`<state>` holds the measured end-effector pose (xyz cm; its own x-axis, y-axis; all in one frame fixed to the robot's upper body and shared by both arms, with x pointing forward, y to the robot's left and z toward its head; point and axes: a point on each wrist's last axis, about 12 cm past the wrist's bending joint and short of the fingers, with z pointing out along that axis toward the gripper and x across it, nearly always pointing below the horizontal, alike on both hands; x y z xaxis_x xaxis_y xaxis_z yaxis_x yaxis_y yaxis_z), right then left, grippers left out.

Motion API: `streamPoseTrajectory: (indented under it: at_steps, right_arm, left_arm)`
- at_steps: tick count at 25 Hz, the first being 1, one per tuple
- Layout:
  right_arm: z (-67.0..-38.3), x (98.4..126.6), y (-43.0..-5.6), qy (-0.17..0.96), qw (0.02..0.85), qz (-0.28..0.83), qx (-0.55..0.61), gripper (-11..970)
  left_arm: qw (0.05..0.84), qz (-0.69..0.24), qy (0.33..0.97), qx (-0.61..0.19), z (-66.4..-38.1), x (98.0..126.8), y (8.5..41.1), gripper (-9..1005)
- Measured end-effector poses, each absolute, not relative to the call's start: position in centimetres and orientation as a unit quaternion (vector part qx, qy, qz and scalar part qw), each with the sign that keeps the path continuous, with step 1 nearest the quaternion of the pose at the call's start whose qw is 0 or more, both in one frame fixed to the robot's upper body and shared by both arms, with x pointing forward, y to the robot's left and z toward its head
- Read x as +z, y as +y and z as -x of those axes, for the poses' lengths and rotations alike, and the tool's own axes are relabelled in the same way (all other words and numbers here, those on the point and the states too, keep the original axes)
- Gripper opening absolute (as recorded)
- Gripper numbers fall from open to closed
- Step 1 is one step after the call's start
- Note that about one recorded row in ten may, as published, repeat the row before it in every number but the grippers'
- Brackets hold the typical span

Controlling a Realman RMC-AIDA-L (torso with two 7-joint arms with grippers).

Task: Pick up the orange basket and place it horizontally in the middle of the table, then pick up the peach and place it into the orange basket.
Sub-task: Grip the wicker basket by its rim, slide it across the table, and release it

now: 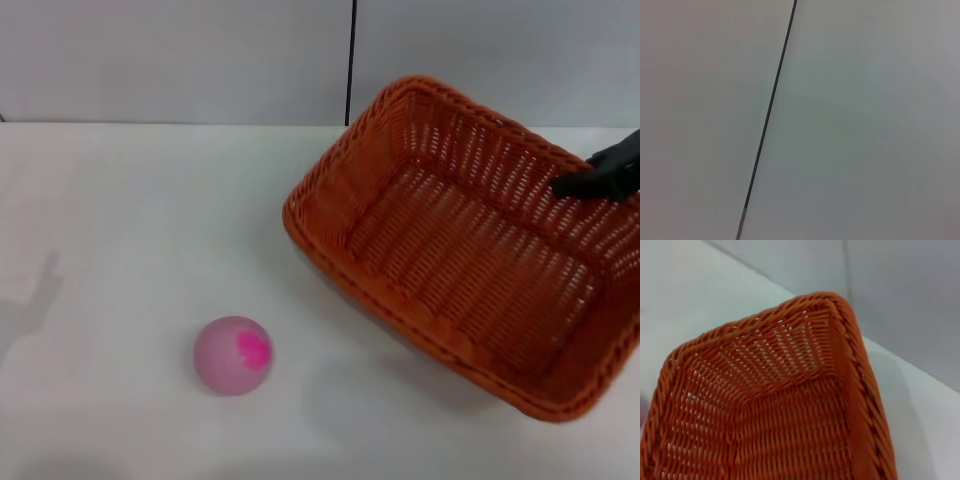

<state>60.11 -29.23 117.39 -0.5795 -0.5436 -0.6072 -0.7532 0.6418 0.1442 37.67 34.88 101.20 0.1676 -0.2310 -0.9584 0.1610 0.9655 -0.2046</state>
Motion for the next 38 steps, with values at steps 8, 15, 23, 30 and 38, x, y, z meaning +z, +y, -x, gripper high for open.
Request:
streamPoseTrajectory:
  at_steps: [8,15,23,30,38]
  right_arm:
    - [-59.6,118.7,-28.0,0.792,0.286,0.514,0.161,161]
    - [-59.7,118.4,-26.5,0.722,0.312,0.602,0.140,159]
    - [-60.9,118.8,-24.2,0.661,0.332,0.664,0.111,158]
    - [-61.3,117.6,-23.2,0.637,0.337,0.683,0.121,166]
    - [-61.8,116.3,-22.4,0.637,0.340,0.683,0.111,186]
  left_arm:
    - [0.765,0.030,0.632,-0.123,-36.7,101.2,35.1,767]
    - [0.767,0.021,0.629,-0.126,-35.6,101.2,35.0,764]
    - [0.776,0.020,0.618,-0.128,-34.1,101.5,35.1,760]
    - [0.779,0.021,0.612,-0.132,-33.9,101.7,34.9,757]
    - [0.783,0.021,0.606,-0.138,-34.1,101.8,34.8,753]
